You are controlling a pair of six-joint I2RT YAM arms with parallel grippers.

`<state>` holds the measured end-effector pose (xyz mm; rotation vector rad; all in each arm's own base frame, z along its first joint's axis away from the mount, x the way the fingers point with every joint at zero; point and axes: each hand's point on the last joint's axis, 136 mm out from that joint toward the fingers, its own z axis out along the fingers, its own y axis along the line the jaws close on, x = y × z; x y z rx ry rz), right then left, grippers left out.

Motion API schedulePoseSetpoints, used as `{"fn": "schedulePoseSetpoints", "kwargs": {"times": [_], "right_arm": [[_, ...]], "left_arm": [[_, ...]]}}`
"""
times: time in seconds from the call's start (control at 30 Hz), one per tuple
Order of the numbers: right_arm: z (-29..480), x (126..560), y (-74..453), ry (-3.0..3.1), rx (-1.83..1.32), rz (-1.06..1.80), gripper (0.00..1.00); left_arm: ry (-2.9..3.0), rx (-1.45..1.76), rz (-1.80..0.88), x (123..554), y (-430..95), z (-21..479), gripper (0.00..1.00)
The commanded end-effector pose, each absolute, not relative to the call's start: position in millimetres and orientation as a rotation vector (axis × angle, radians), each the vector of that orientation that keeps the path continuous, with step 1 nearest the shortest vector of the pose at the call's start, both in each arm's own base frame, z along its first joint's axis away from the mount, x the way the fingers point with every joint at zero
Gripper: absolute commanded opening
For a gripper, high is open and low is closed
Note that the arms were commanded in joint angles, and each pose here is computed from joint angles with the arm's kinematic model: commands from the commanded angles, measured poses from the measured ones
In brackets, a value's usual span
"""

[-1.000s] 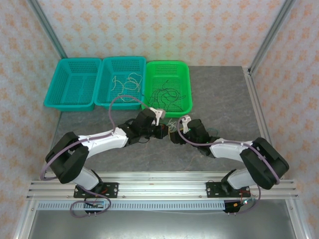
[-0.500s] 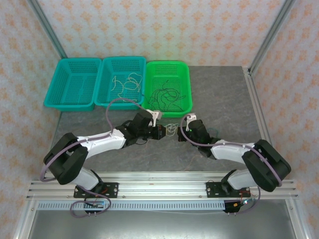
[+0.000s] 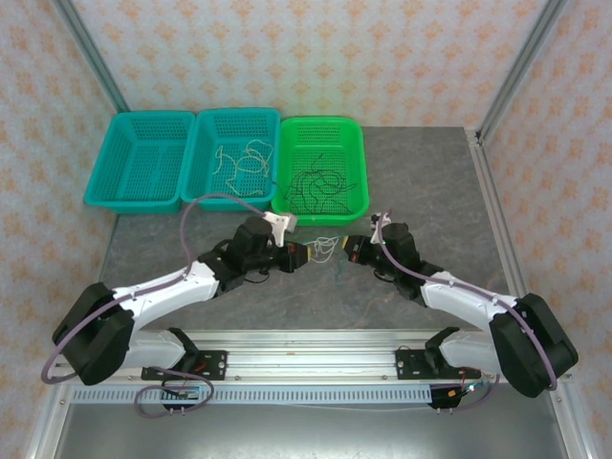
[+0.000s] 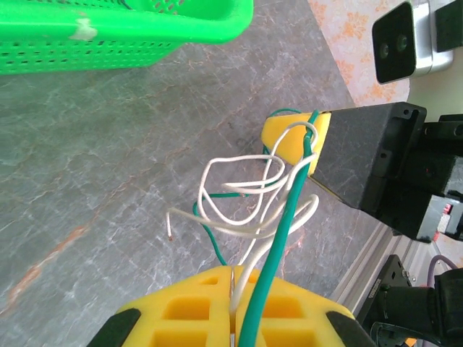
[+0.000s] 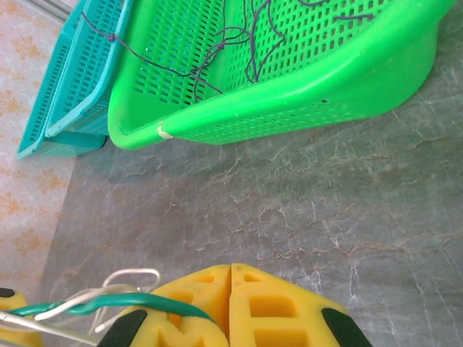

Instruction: Untangle the cables

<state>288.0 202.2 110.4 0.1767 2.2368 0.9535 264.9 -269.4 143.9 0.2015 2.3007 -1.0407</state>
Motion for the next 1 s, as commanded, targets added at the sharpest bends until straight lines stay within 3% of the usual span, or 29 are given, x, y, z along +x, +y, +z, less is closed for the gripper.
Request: {"fn": "schedulePoseSetpoints", "kwargs": {"times": [0.0, 0.5, 0.7, 0.83, 0.9, 0.97], "right_arm": [[43.0, 295.1, 57.7, 2.269, 0.763, 0.279, 0.0], [43.3, 282.6, 37.8, 2.309, 0.946, 0.292, 0.0], [50.3, 283.0, 46.1, 2.318, 0.893, 0.352, 0.0], [60.2, 288.5, 55.5, 2.291, 0.863, 0.436, 0.0], [66.0, 290.7, 59.1, 2.281, 0.85, 0.467, 0.0], [71.4, 292.1, 63.3, 2.274, 0.829, 0.499, 0.0]], "left_arm": [[2.403, -0.006, -0.788, 270.6, -206.9, 118.0, 0.0], [2.44, -0.099, -0.462, 254.6, -147.6, 114.9, 0.16], [2.424, -0.114, -0.499, 250.8, -146.1, 114.9, 0.15], [2.409, -0.101, -0.536, 254.1, -152.9, 123.3, 0.05], [2.412, -0.118, -0.481, 256.0, -145.8, 125.9, 0.05], [2.425, -0.198, -0.327, 256.6, -122.7, 125.1, 0.13]]}}
